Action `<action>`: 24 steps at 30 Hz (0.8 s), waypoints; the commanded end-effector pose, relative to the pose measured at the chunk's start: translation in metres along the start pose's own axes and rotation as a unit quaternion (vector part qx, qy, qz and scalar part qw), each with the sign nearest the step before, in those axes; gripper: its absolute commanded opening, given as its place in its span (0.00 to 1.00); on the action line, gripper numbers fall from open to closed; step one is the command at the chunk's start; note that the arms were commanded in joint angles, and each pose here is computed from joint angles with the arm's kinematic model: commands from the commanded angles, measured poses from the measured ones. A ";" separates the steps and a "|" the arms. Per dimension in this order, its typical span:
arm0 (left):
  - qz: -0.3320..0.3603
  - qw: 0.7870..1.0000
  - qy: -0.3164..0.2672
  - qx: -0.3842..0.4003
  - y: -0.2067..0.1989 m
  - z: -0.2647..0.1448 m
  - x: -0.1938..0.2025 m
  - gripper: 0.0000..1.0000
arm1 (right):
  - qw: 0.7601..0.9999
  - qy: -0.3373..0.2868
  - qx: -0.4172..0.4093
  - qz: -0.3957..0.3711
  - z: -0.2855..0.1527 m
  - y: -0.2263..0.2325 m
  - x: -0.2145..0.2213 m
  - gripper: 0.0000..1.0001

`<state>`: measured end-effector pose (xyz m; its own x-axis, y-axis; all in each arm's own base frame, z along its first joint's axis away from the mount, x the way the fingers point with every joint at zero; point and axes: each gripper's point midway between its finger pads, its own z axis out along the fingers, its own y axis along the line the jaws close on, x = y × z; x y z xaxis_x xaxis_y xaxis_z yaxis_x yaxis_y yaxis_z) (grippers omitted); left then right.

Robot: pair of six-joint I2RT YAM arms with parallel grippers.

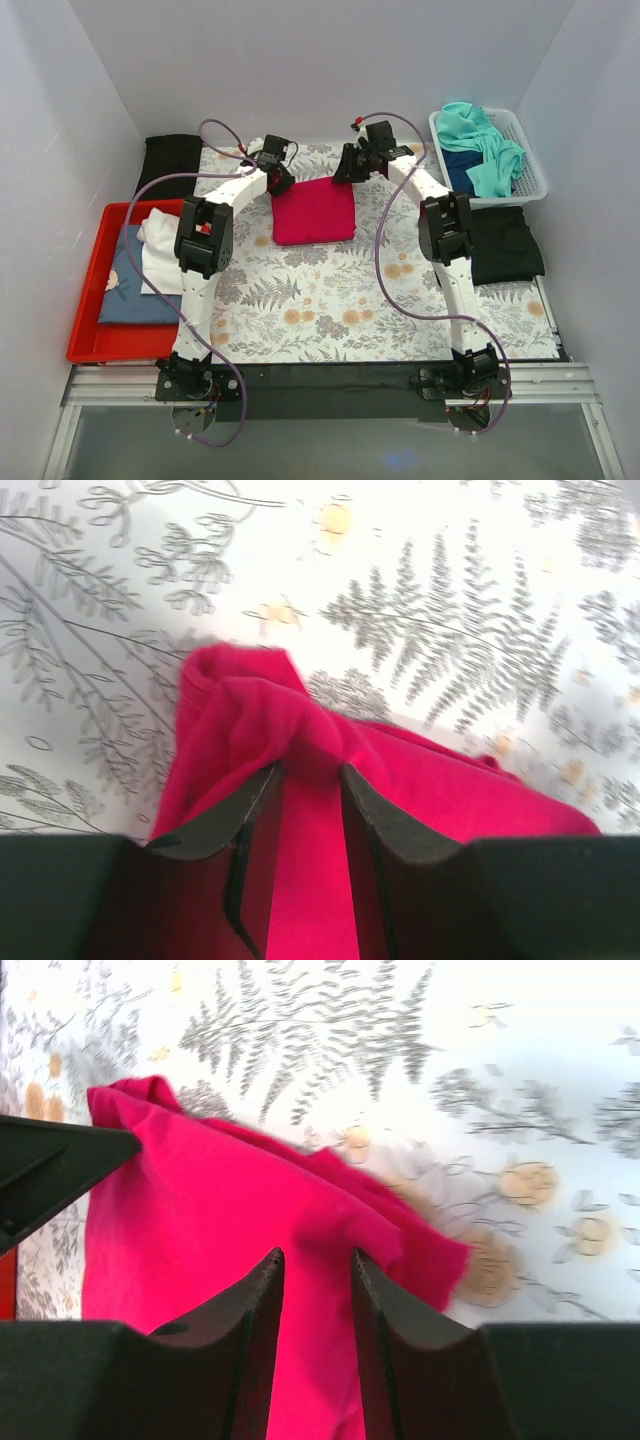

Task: Fold and stack the t-shirts
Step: Fold the long partially folded tshirt into a neat square

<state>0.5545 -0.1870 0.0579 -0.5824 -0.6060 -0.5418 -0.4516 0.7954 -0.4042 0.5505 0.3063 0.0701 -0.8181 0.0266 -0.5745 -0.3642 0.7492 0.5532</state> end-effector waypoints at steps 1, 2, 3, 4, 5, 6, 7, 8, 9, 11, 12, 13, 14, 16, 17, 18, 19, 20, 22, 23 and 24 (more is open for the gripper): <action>-0.001 0.998 -0.006 -0.058 0.027 0.004 -0.013 0.28 | 0.999 -0.040 0.006 0.015 -0.010 -0.019 -0.031 0.39; -0.003 0.998 0.000 -0.063 0.031 0.006 -0.012 0.27 | 0.999 -0.047 0.011 0.025 -0.019 -0.030 -0.038 0.39; -0.007 0.998 0.002 -0.066 0.035 0.005 -0.014 0.27 | 0.998 -0.047 0.015 0.033 -0.024 -0.038 -0.038 0.39; -0.006 0.998 0.005 -0.065 0.037 0.005 -0.014 0.26 | 0.998 -0.057 0.014 0.033 -0.035 -0.038 -0.047 0.39; -0.008 0.998 0.004 -0.061 0.038 0.005 -0.016 0.26 | 0.997 -0.062 0.016 0.034 -0.045 -0.047 -0.052 0.39; -0.005 0.999 0.003 -0.046 0.031 -0.002 -0.020 0.26 | 0.997 -0.062 0.016 0.033 -0.051 -0.049 -0.052 0.39; 0.001 1.000 -0.007 -0.018 0.019 -0.004 -0.027 0.26 | 0.997 -0.073 0.013 0.023 -0.064 -0.041 -0.062 0.39; 0.020 1.000 -0.012 -0.004 0.014 -0.008 -0.032 0.26 | 0.997 -0.073 0.021 0.009 -0.071 -0.042 -0.063 0.39; 0.024 0.999 -0.021 0.015 0.004 -0.019 -0.041 0.29 | 0.997 -0.069 0.027 0.003 -0.075 -0.043 -0.059 0.39; 0.050 0.997 -0.043 0.044 -0.011 -0.030 -0.058 0.31 | 0.996 -0.078 0.039 -0.014 -0.095 -0.032 -0.064 0.39; 0.058 0.995 -0.056 0.058 -0.021 -0.039 -0.070 0.34 | 0.996 -0.077 0.046 -0.022 -0.101 -0.032 -0.062 0.39; 0.067 0.993 -0.066 0.068 -0.029 -0.049 -0.079 0.39 | 0.995 -0.082 0.051 -0.029 -0.112 -0.027 -0.064 0.40; 0.075 0.992 -0.070 0.069 -0.031 -0.055 -0.084 0.40 | 0.996 -0.068 0.057 -0.026 -0.111 -0.032 -0.051 0.42; 0.093 0.989 -0.087 0.076 -0.037 -0.074 -0.098 0.43 | 0.996 -0.054 0.056 -0.032 -0.118 -0.029 -0.041 0.45; 0.096 0.988 -0.090 0.075 -0.036 -0.081 -0.102 0.45 | 0.998 -0.036 0.048 -0.030 -0.115 -0.028 -0.028 0.47; 0.099 0.988 -0.091 0.071 -0.033 -0.090 -0.103 0.49 | 0.998 -0.018 0.044 -0.032 -0.115 -0.025 -0.015 0.53; 0.102 0.989 -0.083 0.064 -0.028 -0.088 -0.098 0.49 | 0.998 -0.018 0.044 -0.038 -0.118 -0.024 -0.016 0.55; 0.100 0.989 -0.083 0.068 -0.028 -0.099 -0.100 0.50 | 0.998 0.001 0.042 -0.037 -0.113 -0.024 0.000 0.57; 0.093 0.991 -0.062 0.067 -0.018 -0.110 -0.088 0.50 | 0.998 0.014 0.038 -0.049 -0.111 -0.020 0.012 0.60; 0.089 0.992 -0.052 0.071 -0.016 -0.113 -0.083 0.50 | 0.998 0.021 0.035 -0.049 -0.110 -0.019 0.018 0.59; 0.085 0.992 -0.044 0.076 -0.014 -0.118 -0.078 0.50 | 0.998 0.033 0.035 -0.045 -0.107 -0.021 0.029 0.59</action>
<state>0.5528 -0.1567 0.1525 -0.5830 -0.4570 -0.6717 -0.2721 0.8889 -0.3686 0.5136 0.2165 0.1296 -0.7757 -0.0111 -0.6310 -0.3815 0.8048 0.4548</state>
